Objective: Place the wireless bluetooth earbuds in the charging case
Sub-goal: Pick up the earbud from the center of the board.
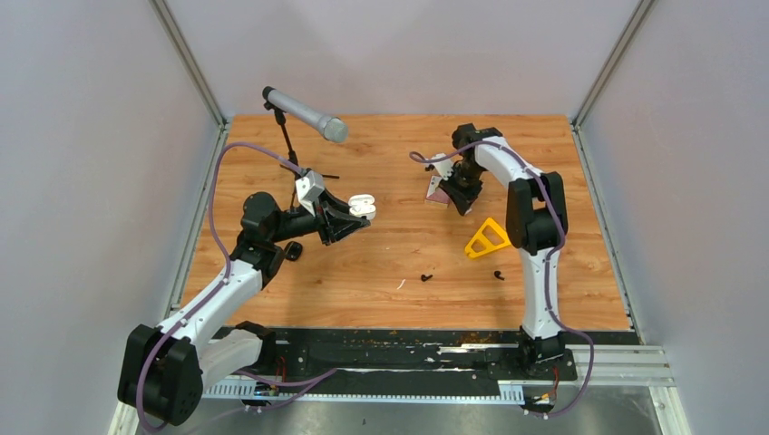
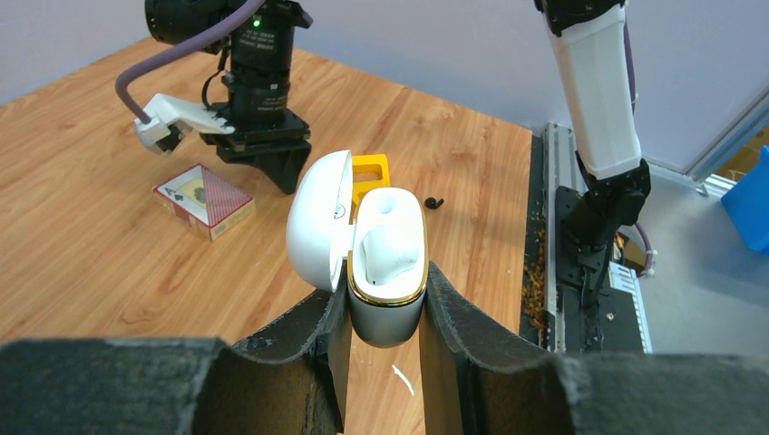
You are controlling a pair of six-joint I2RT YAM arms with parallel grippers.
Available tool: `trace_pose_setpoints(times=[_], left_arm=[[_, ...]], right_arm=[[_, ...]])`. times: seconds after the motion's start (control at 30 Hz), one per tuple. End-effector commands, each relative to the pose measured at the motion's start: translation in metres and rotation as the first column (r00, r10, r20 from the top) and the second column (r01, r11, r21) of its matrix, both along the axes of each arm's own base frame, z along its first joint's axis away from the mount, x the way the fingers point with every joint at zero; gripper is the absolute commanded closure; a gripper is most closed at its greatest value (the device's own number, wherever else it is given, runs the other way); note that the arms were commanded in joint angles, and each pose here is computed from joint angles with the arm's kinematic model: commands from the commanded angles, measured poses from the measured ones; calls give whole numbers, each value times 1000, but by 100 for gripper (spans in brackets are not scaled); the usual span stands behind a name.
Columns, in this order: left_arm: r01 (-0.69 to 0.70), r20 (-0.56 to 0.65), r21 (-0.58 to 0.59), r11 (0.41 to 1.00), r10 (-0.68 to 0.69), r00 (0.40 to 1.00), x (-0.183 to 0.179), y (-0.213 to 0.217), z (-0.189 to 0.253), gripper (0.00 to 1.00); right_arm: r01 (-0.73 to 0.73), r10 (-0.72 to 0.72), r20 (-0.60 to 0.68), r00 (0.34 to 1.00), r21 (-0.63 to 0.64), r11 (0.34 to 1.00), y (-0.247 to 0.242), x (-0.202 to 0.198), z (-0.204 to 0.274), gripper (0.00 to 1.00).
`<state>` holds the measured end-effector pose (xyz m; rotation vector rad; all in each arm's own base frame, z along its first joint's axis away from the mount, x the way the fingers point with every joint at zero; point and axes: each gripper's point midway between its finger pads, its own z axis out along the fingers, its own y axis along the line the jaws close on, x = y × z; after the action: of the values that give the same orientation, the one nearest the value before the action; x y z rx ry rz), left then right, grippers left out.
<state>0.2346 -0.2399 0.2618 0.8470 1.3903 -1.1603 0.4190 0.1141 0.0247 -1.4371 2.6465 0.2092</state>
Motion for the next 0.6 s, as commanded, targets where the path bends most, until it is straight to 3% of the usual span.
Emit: trace_pose_setpoints(times=[0.0,0.13,0.3,0.43,0.57], left_arm=[[-7,86,-20,1000,8,996,2,1,22,100],[0,82,-16,1000,1,997,1,1,23,100],[5,78,-13,1000,-4,997,0,1,24,100],[6,86,-13,1000,-5,996,-1,1,28,100],[20,96,-1,1000,-20,995,-4,1,24,100]], right_arm=[[0,26,-86,996,289,957,43,-47,68,93],[58,103,-263,959,540,839,83,-106,99,92],[157,139,-455,880,553,819,96,-153,87,91],[199,128,-508,852,540,818,101,-154,80,91],[182,150,-437,887,629,756,116,-138,123,91]])
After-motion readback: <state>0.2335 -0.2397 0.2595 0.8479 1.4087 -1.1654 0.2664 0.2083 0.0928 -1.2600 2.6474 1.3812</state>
